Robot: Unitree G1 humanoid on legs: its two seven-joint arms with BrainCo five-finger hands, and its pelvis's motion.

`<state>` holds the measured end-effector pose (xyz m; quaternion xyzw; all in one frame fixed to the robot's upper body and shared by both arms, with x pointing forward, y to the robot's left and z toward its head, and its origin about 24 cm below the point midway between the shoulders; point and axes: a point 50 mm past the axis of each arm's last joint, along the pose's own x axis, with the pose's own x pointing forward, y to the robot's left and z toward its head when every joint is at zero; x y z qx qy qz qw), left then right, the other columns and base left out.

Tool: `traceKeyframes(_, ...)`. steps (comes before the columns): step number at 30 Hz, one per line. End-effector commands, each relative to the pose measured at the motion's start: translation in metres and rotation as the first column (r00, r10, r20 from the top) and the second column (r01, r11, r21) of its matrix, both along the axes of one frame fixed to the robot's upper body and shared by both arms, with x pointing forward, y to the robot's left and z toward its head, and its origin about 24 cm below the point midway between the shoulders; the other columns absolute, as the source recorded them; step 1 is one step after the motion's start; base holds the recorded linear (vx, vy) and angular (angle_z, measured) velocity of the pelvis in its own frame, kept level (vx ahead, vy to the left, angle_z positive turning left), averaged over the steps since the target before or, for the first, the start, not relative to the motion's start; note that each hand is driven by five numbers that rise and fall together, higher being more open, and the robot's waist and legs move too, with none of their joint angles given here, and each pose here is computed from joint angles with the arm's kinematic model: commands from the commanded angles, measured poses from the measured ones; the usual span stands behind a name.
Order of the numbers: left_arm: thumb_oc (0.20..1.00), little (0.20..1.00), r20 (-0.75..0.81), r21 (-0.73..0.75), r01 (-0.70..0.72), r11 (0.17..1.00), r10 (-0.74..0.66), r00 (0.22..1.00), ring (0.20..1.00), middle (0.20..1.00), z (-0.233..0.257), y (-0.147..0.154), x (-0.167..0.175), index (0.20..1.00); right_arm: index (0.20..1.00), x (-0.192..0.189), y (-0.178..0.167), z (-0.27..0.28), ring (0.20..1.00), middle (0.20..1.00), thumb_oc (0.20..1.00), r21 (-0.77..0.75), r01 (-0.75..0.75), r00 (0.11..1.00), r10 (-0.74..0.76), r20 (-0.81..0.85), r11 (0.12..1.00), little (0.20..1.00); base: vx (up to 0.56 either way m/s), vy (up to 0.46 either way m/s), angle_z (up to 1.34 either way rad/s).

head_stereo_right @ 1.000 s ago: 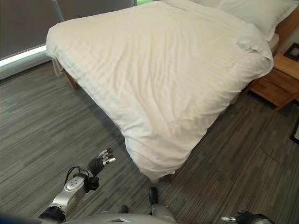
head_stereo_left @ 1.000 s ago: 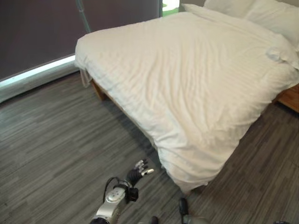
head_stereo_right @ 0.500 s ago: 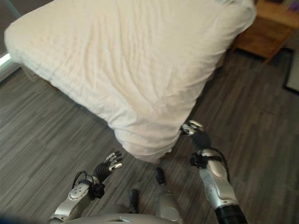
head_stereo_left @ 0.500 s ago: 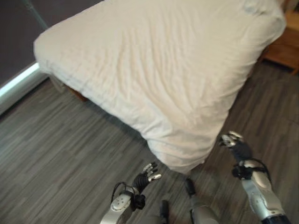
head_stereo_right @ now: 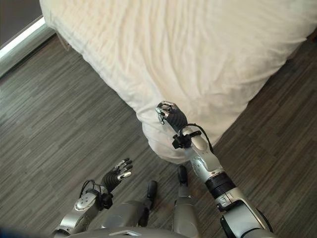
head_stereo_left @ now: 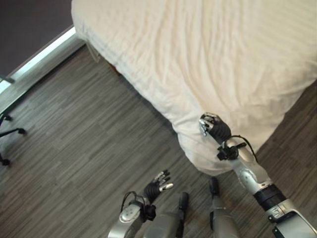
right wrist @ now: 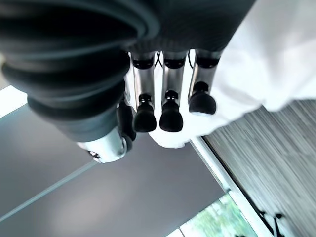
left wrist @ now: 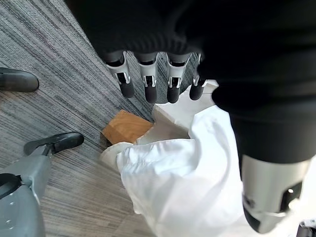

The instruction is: Making the bed.

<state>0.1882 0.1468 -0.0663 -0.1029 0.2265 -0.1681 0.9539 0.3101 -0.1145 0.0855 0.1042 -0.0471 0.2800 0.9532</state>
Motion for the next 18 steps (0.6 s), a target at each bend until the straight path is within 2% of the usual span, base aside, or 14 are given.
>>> traceKeyframes(1, 1.0, 1.0, 0.089, -0.021, 0.003, 1.0, -0.001, 0.996, 1.0, 1.0, 0.012, -0.004, 0.015, 1.0, 0.2, 0.01, 0.008, 0.027, 0.2, 0.2, 0.2, -0.056, -0.036, 0.992, 0.042, 0.122, 0.998, 0.2, 0.0, -0.04, 0.04)
traceKeyframes(7, 1.0, 1.0, 0.099, -0.039, 0.012, 0.999, -0.008, 0.995, 1.0, 1.0, 0.015, -0.012, 0.023, 1.0, 0.2, 0.031, -0.011, -0.005, 0.2, 0.2, 0.2, -0.167, 0.121, 0.992, -0.125, -0.011, 0.979, 0.2, -0.01, -0.033, 0.16)
traceKeyframes(9, 1.0, 1.0, 0.095, -0.046, 0.018, 0.999, -0.014, 0.995, 1.0, 1.0, 0.015, -0.015, 0.023, 1.0, 0.2, 0.034, -0.04, -0.036, 0.2, 0.2, 0.2, -0.195, 0.25, 0.948, -0.281, -0.148, 0.948, 0.2, -0.01, -0.035, 0.22)
traceKeyframes(10, 1.0, 1.0, 0.095, -0.046, 0.018, 0.999, -0.014, 0.995, 1.0, 1.0, 0.015, -0.015, 0.023, 1.0, 0.2, 0.034, -0.04, -0.036, 0.2, 0.2, 0.2, -0.195, 0.251, 0.948, -0.281, -0.148, 0.948, 0.2, -0.01, -0.039, 0.21)
traceKeyframes(11, 1.0, 1.0, 0.088, -0.047, 0.018, 0.999, -0.014, 0.996, 1.0, 1.0, 0.014, -0.015, 0.022, 1.0, 0.2, 0.032, -0.058, -0.053, 0.2, 0.2, 0.2, -0.226, 0.317, 0.905, -0.365, -0.218, 0.921, 0.2, -0.01, -0.017, 0.14)
traceKeyframes(12, 1.0, 1.0, 0.088, -0.047, 0.019, 0.999, -0.014, 0.996, 1.0, 1.0, 0.014, -0.015, 0.022, 1.0, 0.2, 0.032, -0.058, -0.053, 0.2, 0.2, 0.2, -0.226, 0.317, 0.905, -0.365, -0.218, 0.921, 0.2, -0.02, -0.032, 0.19)
traceKeyframes(13, 1.0, 1.0, 0.093, -0.029, 0.029, 0.999, -0.026, 0.995, 1.0, 1.0, 0.015, -0.013, 0.023, 1.0, 0.2, 0.028, -0.085, -0.07, 0.2, 0.2, 0.2, -0.32, 0.382, 0.841, -0.469, -0.268, 0.867, 0.2, -0.02, -0.015, 0.14)
traceKeyframes(14, 1.0, 1.0, 0.099, -0.027, 0.034, 0.999, -0.031, 0.995, 1.0, 1.0, 0.016, -0.013, 0.024, 1.0, 0.2, 0.024, -0.096, -0.079, 0.2, 0.2, 0.2, -0.35, 0.404, 0.806, -0.51, -0.302, 0.845, 0.2, -0.02, -0.015, 0.14)
traceKeyframes(15, 1.0, 1.0, 0.099, -0.027, 0.035, 0.999, -0.032, 0.995, 1.0, 1.0, 0.016, -0.014, 0.024, 1.0, 0.2, 0.025, -0.096, -0.079, 0.2, 0.2, 0.2, -0.349, 0.404, 0.806, -0.51, -0.302, 0.846, 0.2, -0.01, -0.004, 0.12)
traceKeyframes(16, 1.0, 1.0, 0.109, -0.032, 0.024, 0.999, -0.02, 0.994, 1.0, 1.0, 0.019, -0.012, 0.026, 1.0, 0.2, 0.013, -0.116, -0.096, 0.2, 0.2, 0.2, -0.382, 0.443, 0.733, -0.573, -0.366, 0.811, 0.2, -0.01, -0.003, 0.17)
traceKeyframes(17, 1.0, 1.0, 0.109, -0.032, 0.024, 0.999, -0.021, 0.994, 1.0, 1.0, 0.019, -0.012, 0.026, 1.0, 0.2, 0.013, -0.116, -0.095, 0.2, 0.2, 0.2, -0.382, 0.443, 0.733, -0.573, -0.366, 0.811, 0.2, -0.01, 0.0, 0.2)
traceKeyframes(18, 1.0, 1.0, 0.119, -0.036, 0.019, 0.999, -0.014, 0.993, 1.0, 1.0, 0.021, -0.013, 0.029, 1.0, 0.2, -0.004, -0.131, -0.115, 0.2, 0.2, 0.2, -0.422, 0.465, 0.652, -0.624, -0.431, 0.778, 0.2, -0.01, 0.007, 0.16)
